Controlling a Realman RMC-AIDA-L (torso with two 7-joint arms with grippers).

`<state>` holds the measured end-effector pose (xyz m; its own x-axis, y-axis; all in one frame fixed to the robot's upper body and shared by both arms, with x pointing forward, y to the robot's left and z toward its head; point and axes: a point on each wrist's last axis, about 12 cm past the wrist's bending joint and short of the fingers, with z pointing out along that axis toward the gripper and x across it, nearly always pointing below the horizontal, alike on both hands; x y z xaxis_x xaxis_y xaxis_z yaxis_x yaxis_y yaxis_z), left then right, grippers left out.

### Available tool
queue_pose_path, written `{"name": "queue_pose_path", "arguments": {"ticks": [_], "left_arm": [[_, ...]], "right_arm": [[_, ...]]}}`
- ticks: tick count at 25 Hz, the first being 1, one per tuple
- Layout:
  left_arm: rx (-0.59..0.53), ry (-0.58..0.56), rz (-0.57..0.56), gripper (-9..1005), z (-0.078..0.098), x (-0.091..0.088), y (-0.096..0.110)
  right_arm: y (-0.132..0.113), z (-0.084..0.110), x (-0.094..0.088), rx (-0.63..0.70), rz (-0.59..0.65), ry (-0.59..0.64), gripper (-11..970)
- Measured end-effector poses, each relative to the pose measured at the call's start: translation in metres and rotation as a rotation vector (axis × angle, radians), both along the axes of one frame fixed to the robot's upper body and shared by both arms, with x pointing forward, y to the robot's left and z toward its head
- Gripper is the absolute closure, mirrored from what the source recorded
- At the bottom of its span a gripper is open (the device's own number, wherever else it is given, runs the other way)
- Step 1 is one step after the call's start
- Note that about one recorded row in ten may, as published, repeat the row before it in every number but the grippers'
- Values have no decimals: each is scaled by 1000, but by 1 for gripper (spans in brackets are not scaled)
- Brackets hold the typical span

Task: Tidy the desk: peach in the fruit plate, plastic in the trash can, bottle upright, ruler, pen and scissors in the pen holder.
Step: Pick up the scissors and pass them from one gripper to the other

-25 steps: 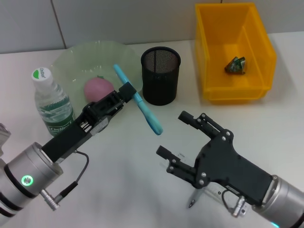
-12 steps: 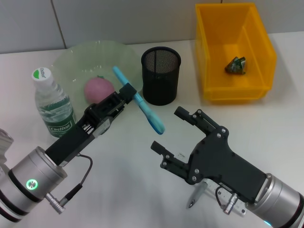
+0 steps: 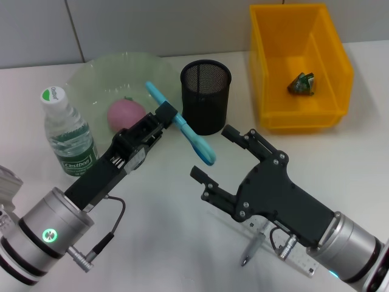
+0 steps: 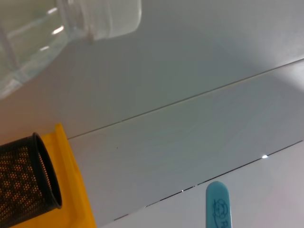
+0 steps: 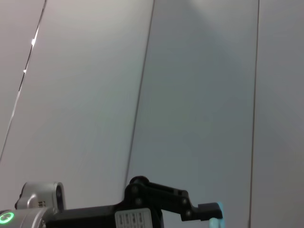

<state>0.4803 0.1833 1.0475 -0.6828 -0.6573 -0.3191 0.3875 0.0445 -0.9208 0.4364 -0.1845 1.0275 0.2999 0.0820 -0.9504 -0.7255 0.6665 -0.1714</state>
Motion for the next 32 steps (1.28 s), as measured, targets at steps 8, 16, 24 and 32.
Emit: {"name": "queue_pose_path", "arguments": {"ticks": [8,16,24,32], "left_arm": [[5,7,9,714,0,1,-1],[1,13,22,710,-1,2,0],[-3,18,23,706,-1,2,0],[-4,17,21,702,0,3,0]], "right_arm": [[6,1,6,-5,0,6,197],[10,2,7,-4,-7,5,198],[10,2,7,-3,-5,6,277],[10,2,8,-4,-8,11,565]]}}
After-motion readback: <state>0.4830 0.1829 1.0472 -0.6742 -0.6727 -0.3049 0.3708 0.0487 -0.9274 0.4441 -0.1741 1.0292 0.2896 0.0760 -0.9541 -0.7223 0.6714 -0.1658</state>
